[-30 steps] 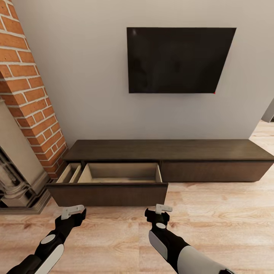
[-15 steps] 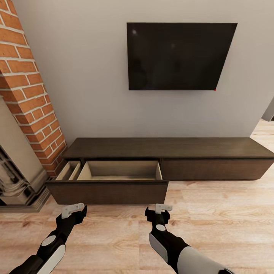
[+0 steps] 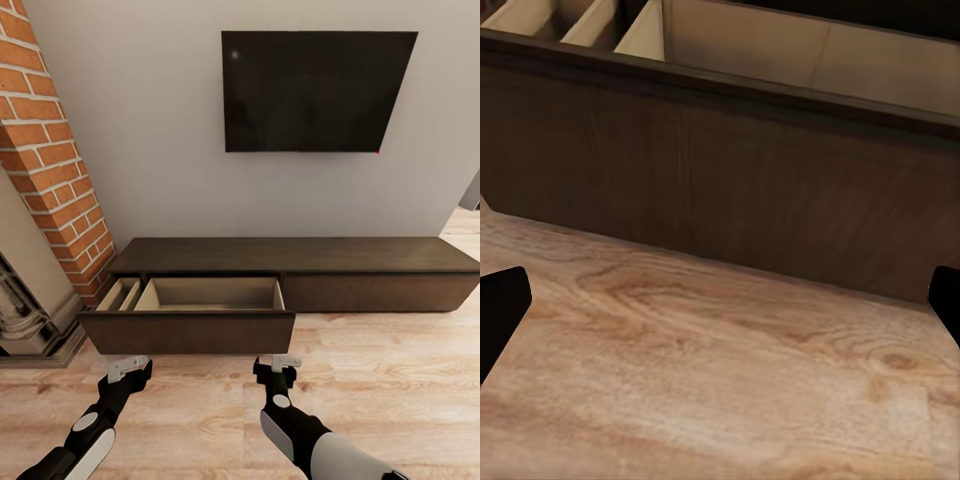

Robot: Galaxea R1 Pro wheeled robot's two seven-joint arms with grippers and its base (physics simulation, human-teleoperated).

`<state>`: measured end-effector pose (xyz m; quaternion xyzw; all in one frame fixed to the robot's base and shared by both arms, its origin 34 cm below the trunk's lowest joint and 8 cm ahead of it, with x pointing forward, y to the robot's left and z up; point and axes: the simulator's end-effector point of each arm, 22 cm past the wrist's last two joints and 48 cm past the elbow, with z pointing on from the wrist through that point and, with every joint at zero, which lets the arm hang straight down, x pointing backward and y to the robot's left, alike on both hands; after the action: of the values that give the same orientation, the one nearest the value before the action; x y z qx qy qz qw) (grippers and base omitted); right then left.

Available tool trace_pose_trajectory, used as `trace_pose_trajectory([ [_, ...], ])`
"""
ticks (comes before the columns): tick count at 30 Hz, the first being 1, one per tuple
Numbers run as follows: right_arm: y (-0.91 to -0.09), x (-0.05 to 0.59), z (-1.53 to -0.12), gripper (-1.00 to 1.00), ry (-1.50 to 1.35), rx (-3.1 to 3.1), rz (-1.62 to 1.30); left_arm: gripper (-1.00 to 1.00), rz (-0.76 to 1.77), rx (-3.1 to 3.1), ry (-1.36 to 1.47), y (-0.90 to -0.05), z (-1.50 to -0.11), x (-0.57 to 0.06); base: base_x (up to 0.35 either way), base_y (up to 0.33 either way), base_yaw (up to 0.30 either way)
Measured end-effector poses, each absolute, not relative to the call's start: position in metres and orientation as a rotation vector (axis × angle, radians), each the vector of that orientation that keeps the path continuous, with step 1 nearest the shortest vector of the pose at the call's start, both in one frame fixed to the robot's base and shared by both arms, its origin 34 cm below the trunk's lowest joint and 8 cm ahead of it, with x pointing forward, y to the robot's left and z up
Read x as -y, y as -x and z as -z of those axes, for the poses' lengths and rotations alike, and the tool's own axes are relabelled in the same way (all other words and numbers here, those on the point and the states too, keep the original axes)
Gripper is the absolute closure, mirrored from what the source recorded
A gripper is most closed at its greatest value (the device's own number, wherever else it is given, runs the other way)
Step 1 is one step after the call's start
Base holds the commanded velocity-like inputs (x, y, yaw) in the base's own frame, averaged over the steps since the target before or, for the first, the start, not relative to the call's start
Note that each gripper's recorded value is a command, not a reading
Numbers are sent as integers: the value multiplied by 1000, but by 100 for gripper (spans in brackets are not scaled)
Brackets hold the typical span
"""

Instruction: Place each of the two pumpkins and all three candles from the living room inside a cabinet in the living room (use any cabinet), then make sure every cabinet is closed, and position the cauldron so it is next to a table in the living room.

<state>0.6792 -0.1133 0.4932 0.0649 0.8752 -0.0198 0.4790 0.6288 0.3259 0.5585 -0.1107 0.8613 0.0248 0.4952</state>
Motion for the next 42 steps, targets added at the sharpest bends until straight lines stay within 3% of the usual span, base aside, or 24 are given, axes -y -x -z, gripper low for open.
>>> trace_pose_trajectory([
  [42,-664,121,-416,-100,-170,-2045,52,-100,-89,-1999,276,-616,-480,-332,0,0,0],
])
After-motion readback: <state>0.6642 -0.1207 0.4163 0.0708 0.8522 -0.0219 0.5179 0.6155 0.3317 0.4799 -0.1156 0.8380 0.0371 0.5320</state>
